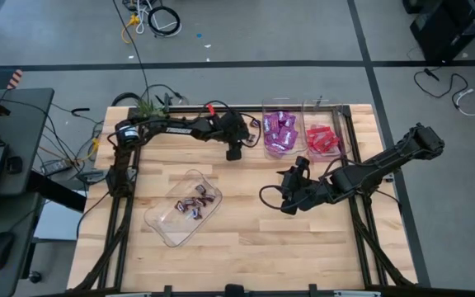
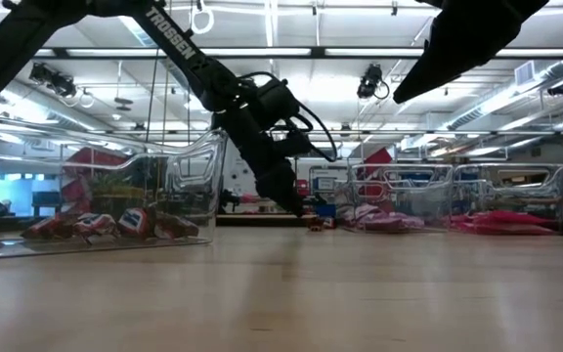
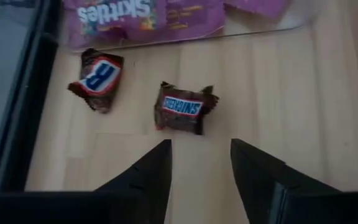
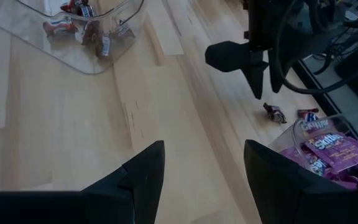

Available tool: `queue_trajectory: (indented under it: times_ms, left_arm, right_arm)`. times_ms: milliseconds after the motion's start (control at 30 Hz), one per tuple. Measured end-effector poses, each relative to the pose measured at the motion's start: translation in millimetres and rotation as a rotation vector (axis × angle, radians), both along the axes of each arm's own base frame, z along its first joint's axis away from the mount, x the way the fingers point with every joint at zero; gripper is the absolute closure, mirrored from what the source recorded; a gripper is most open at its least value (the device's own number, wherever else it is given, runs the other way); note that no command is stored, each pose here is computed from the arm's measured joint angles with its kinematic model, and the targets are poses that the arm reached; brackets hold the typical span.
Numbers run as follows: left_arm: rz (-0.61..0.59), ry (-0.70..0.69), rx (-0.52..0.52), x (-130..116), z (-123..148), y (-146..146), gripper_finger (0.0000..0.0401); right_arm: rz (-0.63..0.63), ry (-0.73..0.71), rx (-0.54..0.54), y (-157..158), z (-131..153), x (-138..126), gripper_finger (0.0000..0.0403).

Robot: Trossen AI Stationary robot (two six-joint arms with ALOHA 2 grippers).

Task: Sort candy
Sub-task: Put the brown candy into the bottom transparent bin

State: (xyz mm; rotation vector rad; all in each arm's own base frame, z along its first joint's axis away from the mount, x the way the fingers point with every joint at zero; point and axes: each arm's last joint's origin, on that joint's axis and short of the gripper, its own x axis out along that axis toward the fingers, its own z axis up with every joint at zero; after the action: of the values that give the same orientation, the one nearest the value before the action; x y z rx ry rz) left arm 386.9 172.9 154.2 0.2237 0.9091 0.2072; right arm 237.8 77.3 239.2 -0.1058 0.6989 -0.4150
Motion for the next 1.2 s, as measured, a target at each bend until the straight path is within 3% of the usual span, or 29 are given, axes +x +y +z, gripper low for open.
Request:
queue_trajectory:
  times_ms: [200, 367, 533, 700, 833, 900, 1067, 1200]
  left_arm:
    - [0.007, 0.014, 0.013, 1.5, 3.2, -2.3, 0.0224]
    - [0.045, 0.035, 0.017, 1.0, 22.3, 8.3, 0.0223]
    - [-0.023, -0.037, -0.101, -1.2, 28.6, 19.4, 0.0224]
    - [-0.033, -0.044, -0.100, -8.9, 32.7, 36.9, 0.0224]
    - [-0.045, -0.142, -0.235, -17.5, 41.2, 61.5, 0.0227]
    - [-0.051, -0.163, -0.292, -21.5, 41.1, 67.7, 0.0233]
    - [-0.022, -0.140, -0.284, -36.3, 50.0, 78.1, 0.0260]
    - [-0.030, -0.196, -0.226, -51.3, 82.1, 80.9, 0.0315]
  right_arm:
    - [-0.004, 0.000, 0.001, -0.9, 0.0, 0.3, 0.0199]
    - [-0.019, -0.010, 0.018, -0.9, 0.0, 0.3, 0.0197]
    - [-0.021, -0.011, 0.018, -1.3, -0.1, 0.5, 0.0198]
    - [-0.032, -0.030, 0.022, -5.4, 1.4, 3.8, 0.0195]
    - [-0.025, -0.050, 0.044, -13.7, 3.7, 9.9, 0.0194]
    - [-0.021, -0.065, 0.059, -19.6, 5.4, 13.8, 0.0194]
    - [-0.063, -0.124, 0.024, -45.0, 11.9, 24.6, 0.0197]
    - [-0.043, -0.170, 0.030, -77.1, 27.7, 35.6, 0.0212]
